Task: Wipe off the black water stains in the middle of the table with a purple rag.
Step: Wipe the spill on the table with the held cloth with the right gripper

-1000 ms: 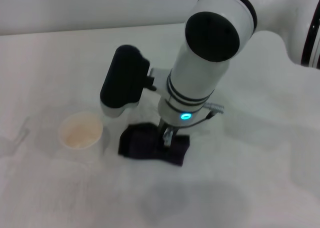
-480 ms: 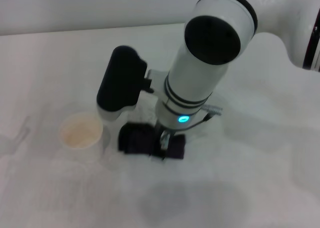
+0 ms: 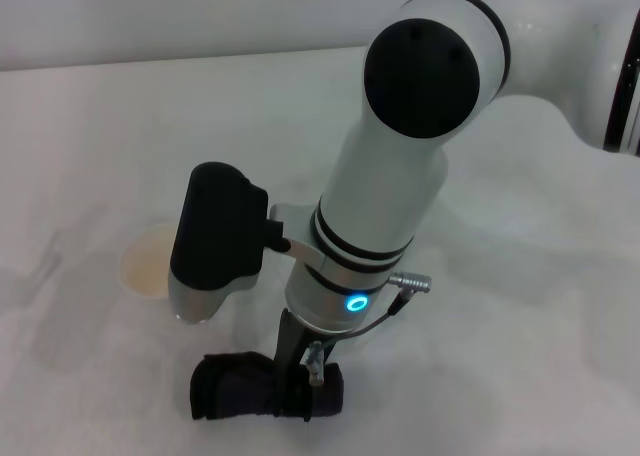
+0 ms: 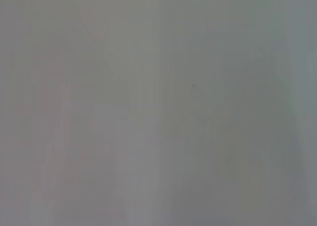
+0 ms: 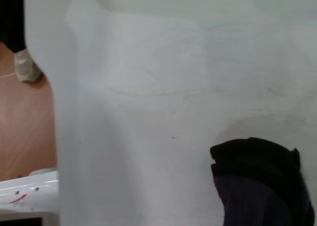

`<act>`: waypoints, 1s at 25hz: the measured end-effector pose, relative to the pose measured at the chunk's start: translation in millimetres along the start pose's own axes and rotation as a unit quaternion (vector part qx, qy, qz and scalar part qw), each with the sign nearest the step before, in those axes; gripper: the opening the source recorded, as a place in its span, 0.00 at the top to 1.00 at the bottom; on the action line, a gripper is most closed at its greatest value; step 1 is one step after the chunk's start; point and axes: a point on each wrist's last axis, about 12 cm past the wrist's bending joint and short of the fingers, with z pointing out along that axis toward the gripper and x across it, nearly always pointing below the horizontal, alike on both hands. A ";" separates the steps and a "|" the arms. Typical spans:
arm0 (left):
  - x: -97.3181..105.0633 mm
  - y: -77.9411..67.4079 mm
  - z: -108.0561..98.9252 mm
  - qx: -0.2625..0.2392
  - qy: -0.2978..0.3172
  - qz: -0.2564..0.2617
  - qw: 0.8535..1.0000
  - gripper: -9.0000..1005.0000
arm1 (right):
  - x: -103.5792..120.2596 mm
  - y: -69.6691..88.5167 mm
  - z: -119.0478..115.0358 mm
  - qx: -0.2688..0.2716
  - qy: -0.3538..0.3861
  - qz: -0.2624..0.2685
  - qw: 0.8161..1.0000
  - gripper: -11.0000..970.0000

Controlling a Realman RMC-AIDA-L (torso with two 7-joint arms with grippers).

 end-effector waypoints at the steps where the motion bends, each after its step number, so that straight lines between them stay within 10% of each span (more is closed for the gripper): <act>1: 0.0 0.0 0.0 0.000 0.000 0.000 1.000 0.13 | 0.3 0.3 0.2 -0.001 0.000 0.000 1.000 0.89; 25: 1.3 4.3 -4.2 -0.011 0.006 0.000 1.000 0.13 | 74.0 -88.7 -48.0 0.218 0.047 0.187 0.957 0.84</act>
